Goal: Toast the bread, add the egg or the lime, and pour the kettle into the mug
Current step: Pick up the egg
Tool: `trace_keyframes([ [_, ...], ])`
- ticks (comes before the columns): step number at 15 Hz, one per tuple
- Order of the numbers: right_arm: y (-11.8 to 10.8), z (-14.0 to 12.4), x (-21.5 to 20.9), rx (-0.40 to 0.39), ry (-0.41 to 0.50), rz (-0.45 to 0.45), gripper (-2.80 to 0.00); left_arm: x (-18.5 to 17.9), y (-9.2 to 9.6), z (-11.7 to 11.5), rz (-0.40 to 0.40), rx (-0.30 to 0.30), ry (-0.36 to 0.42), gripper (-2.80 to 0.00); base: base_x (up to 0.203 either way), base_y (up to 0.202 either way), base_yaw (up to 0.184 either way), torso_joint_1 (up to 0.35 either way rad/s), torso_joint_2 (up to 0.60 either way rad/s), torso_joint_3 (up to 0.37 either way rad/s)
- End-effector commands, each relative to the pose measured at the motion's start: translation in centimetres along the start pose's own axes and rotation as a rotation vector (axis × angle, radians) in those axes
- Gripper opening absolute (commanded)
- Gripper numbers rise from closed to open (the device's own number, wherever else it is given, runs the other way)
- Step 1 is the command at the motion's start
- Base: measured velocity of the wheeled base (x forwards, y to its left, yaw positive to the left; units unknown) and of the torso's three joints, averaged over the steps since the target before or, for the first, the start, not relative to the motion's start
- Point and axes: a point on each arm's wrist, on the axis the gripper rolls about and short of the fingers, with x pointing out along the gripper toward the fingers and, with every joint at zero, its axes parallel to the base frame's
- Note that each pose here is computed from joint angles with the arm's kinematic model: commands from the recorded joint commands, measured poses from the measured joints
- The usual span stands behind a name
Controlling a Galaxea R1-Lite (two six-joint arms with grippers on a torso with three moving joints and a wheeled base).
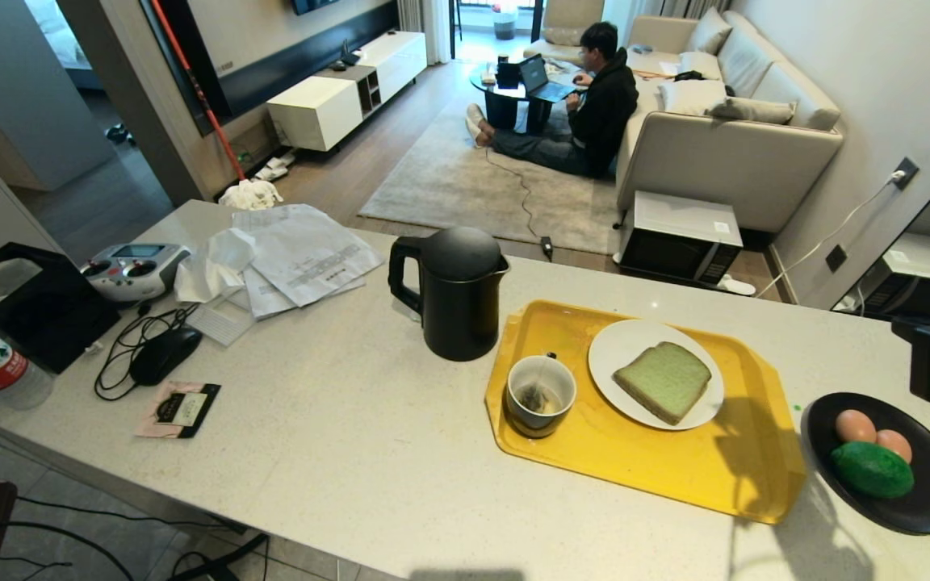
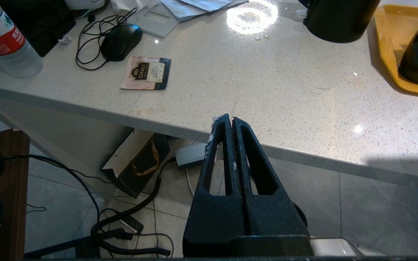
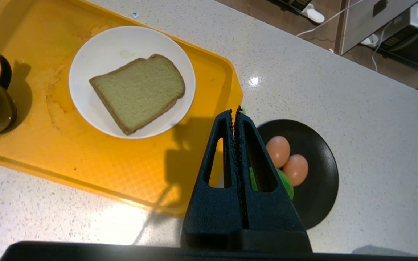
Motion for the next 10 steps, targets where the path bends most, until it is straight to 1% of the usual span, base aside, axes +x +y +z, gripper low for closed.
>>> trace_keyframes([
  [1, -0.9, -1.1, -3.6, 0.017, -0.068, -0.015, -2.80, 0.0, 0.0, 0.0, 0.001, 0.000, -0.001, -2.80, 0.000, 0.000, 0.000, 0.000, 0.00, 0.000],
  [3, -1.5, -2.1, -5.7, 0.035, -0.112, -0.035, -2.80, 0.0, 0.0, 0.0, 0.001, 0.000, -0.001, -2.80, 0.000, 0.000, 0.000, 0.000, 0.00, 0.000],
  [7, -2.8, -3.4, -10.4, 0.083, -0.260, -0.092, -2.80, 0.0, 0.0, 0.0, 0.001, 0.000, -0.001, -2.80, 0.000, 0.000, 0.000, 0.000, 0.00, 0.000],
  [10, -3.1, -5.1, -12.5, 0.099, -0.317, -0.119, -2.80, 0.0, 0.0, 0.0, 0.000, 0.000, 0.000, -2.80, 0.000, 0.000, 0.000, 0.000, 0.00, 0.000],
])
